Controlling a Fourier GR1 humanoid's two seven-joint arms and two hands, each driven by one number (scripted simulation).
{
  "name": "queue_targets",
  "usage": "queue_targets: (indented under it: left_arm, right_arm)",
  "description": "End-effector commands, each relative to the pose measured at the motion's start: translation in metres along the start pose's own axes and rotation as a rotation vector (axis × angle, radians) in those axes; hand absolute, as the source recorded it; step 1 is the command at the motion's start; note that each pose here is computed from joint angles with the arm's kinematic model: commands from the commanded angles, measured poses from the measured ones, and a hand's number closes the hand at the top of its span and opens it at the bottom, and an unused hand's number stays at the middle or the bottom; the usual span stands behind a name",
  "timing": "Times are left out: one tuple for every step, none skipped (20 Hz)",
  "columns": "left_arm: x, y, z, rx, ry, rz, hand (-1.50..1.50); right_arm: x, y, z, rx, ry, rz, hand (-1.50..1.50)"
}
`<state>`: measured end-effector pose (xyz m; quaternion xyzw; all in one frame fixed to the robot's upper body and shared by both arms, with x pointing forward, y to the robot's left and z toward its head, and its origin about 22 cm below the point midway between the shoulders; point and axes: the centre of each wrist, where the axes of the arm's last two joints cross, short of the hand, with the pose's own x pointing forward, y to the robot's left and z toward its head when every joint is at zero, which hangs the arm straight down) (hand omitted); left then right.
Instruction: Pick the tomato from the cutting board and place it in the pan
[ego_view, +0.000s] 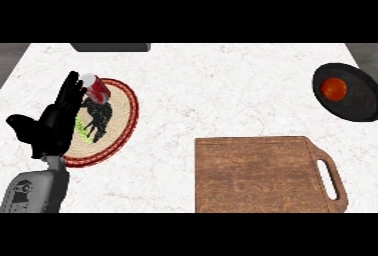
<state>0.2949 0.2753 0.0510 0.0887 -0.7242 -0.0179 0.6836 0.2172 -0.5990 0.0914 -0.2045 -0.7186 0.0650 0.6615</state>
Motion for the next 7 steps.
queue_targets:
  left_arm:
    - [-0.004, 0.008, 0.002, -0.010, 0.000, -0.007, 0.00]
    - [-0.001, 0.009, 0.002, -0.003, 0.014, -0.011, 0.00]
    - [-0.004, 0.006, 0.005, 0.002, 0.004, -0.005, 0.00]
    - [-0.008, -0.002, 0.004, -0.006, 0.002, -0.007, 0.00]
    - [-0.006, -0.004, 0.003, -0.001, -0.006, -0.001, 0.00]
    - [-0.005, -0.007, 0.006, -0.012, 0.000, -0.003, 0.00]
    - [0.009, 0.008, -0.003, 0.003, -0.011, -0.015, 0.00]
  right_arm:
    - [-0.010, -0.010, 0.023, 0.138, -0.138, -0.167, -1.50]
    - [-0.016, -0.011, 0.032, 0.150, -0.125, -0.174, -1.50]
    - [-0.008, -0.015, 0.026, 0.145, -0.127, -0.164, -1.50]
    - [-0.002, -0.015, 0.019, 0.165, -0.131, -0.146, -1.50]
    - [0.000, -0.021, 0.025, 0.158, -0.123, -0.123, -1.50]
    - [-0.004, -0.022, 0.030, 0.150, -0.125, -0.097, -1.50]
    - [-0.008, -0.017, 0.031, 0.135, -0.139, -0.090, -1.50]
